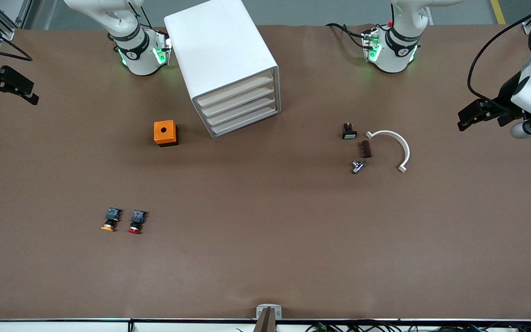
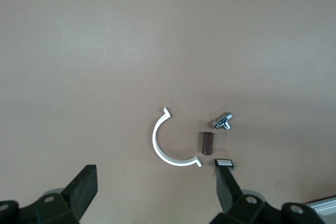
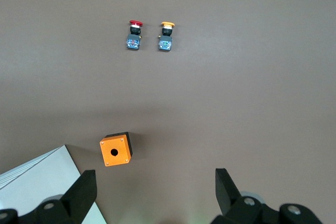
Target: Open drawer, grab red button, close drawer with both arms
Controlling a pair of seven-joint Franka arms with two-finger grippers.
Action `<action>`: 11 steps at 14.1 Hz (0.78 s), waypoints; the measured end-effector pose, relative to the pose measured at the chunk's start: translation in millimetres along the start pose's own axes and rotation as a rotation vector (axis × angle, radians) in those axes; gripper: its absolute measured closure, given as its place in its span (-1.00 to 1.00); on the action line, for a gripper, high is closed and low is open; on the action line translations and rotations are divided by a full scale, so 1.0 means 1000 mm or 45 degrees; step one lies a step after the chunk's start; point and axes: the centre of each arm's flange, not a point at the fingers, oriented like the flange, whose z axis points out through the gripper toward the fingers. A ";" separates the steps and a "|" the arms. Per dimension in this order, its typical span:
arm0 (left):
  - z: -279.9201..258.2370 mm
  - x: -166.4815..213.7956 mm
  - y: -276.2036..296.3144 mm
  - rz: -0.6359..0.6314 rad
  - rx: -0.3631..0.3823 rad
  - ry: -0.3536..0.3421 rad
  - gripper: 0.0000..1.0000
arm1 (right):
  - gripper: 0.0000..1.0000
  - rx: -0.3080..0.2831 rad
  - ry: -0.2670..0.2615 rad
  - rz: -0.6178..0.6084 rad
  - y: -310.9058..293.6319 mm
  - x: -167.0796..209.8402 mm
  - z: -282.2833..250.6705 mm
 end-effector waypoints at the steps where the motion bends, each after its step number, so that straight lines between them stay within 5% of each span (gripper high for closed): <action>1: -0.003 0.000 0.000 0.001 -0.001 0.008 -1.00 | -1.00 0.000 0.000 -0.001 0.000 0.000 0.000; 11: -0.012 0.001 0.002 0.003 -0.006 0.031 -1.00 | -1.00 0.000 -0.014 -0.052 0.001 -0.002 0.001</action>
